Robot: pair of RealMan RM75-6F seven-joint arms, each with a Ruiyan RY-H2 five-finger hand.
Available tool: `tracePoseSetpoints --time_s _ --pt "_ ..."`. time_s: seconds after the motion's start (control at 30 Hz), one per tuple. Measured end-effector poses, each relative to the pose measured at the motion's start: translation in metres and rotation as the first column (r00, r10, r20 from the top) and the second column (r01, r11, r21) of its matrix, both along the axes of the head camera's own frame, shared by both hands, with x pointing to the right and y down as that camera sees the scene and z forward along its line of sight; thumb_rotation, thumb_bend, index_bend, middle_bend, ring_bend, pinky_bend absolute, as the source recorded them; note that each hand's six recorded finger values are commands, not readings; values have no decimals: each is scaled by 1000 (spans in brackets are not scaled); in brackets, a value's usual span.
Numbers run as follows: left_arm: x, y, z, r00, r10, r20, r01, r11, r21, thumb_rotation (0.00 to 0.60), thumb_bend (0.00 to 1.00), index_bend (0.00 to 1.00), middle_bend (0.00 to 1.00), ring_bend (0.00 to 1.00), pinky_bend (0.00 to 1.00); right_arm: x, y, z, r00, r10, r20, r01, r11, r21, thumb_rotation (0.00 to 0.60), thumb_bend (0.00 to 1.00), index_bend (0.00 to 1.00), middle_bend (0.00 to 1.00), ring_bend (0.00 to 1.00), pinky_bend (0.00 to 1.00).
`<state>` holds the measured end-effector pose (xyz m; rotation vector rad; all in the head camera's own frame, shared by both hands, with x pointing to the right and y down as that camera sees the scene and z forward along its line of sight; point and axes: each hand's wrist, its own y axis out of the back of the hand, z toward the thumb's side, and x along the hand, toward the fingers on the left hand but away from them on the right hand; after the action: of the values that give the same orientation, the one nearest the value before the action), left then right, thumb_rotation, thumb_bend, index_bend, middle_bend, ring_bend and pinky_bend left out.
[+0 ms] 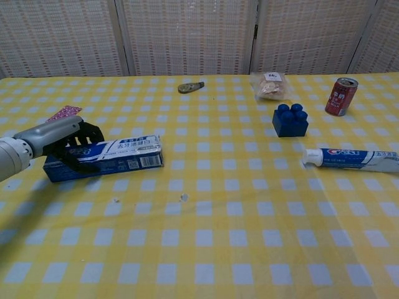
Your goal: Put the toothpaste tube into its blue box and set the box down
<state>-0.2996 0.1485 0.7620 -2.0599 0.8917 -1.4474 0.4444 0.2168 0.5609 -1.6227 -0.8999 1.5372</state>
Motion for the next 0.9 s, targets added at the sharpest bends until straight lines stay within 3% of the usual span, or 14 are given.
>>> tracePoseSetpoints --time_s 0.37,0.6,0.8,0.9 --pt "-6 12 -30 999 -22 -29 24 999 48 600 366 576 637 547 596 -4 0 2 999 -33 -2 33 999 -7 600 383 0 0 0 0" --pt "-11 24 -61 998 -5 -66 12 994 106 600 365 574 637 545 596 -3 -13 26 998 -58 -33 54 993 -104 600 383 2 0 6 0" --pt "-21 39 -90 995 12 -100 3 988 152 600 368 566 637 539 589 -7 -39 53 993 -81 -88 63 979 -193 600 382 174 98 100 33" --pt "-27 41 -99 994 10 -104 7 987 158 600 368 565 637 538 587 -10 -50 64 987 -97 -127 69 976 -207 600 383 213 176 151 72"
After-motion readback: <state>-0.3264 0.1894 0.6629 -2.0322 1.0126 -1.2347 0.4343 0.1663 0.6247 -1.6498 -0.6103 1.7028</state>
